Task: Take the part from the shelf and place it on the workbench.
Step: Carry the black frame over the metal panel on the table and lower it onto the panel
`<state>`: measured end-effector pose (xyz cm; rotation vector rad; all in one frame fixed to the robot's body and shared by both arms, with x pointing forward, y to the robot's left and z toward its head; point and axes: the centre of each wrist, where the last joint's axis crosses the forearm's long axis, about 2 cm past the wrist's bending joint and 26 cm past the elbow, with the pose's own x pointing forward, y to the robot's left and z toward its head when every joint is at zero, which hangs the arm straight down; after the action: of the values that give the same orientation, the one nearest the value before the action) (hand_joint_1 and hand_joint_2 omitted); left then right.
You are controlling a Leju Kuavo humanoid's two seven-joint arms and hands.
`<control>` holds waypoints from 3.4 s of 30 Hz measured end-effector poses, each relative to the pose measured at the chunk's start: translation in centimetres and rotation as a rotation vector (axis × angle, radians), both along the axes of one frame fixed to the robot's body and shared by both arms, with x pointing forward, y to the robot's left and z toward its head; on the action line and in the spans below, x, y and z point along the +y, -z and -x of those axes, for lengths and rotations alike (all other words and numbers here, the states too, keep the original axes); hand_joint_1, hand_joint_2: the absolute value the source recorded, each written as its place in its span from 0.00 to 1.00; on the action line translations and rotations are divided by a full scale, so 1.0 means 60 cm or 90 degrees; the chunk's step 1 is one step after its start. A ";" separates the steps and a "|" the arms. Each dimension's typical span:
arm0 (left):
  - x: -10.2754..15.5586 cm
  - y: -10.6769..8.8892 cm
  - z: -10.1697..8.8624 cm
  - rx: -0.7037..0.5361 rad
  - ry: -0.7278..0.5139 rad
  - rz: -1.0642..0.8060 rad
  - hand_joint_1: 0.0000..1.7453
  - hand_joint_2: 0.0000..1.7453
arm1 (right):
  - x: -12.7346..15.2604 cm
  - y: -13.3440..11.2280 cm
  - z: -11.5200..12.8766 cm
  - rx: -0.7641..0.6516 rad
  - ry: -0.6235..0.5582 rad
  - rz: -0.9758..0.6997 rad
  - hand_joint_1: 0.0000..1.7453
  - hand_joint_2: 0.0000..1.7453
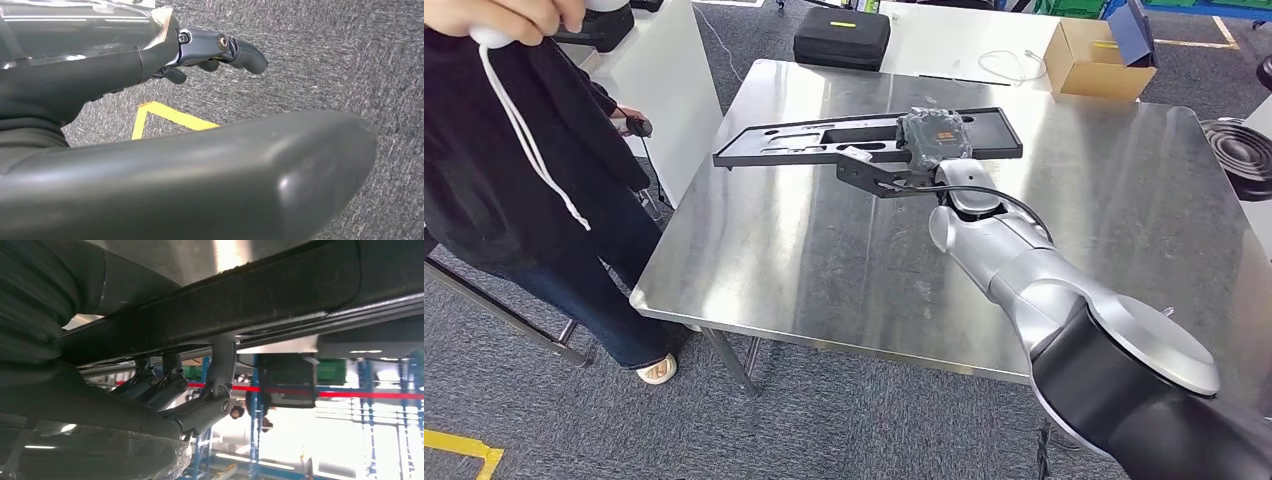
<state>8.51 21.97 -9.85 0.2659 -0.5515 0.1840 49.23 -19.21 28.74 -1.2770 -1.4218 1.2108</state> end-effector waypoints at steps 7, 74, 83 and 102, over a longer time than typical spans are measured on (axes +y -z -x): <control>0.001 0.000 -0.002 -0.004 0.018 0.001 0.00 0.00 | -0.103 0.006 -0.012 -0.020 0.025 -0.051 1.00 1.00; 0.025 0.003 0.001 0.039 0.057 -0.039 0.00 0.00 | -0.145 0.073 0.008 0.015 0.026 -0.138 0.00 0.00; 0.024 0.003 0.001 0.042 0.064 -0.039 0.00 0.00 | -0.139 -0.008 -0.016 -0.039 0.006 -0.126 0.00 0.00; 0.024 0.005 0.010 0.028 0.059 -0.020 0.00 0.00 | -0.292 -0.129 -0.025 -0.247 0.058 -0.264 0.00 0.00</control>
<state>7.91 23.39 -10.15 0.2734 -0.5224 0.0800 50.71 -36.75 36.50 -1.3021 -1.7575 0.5786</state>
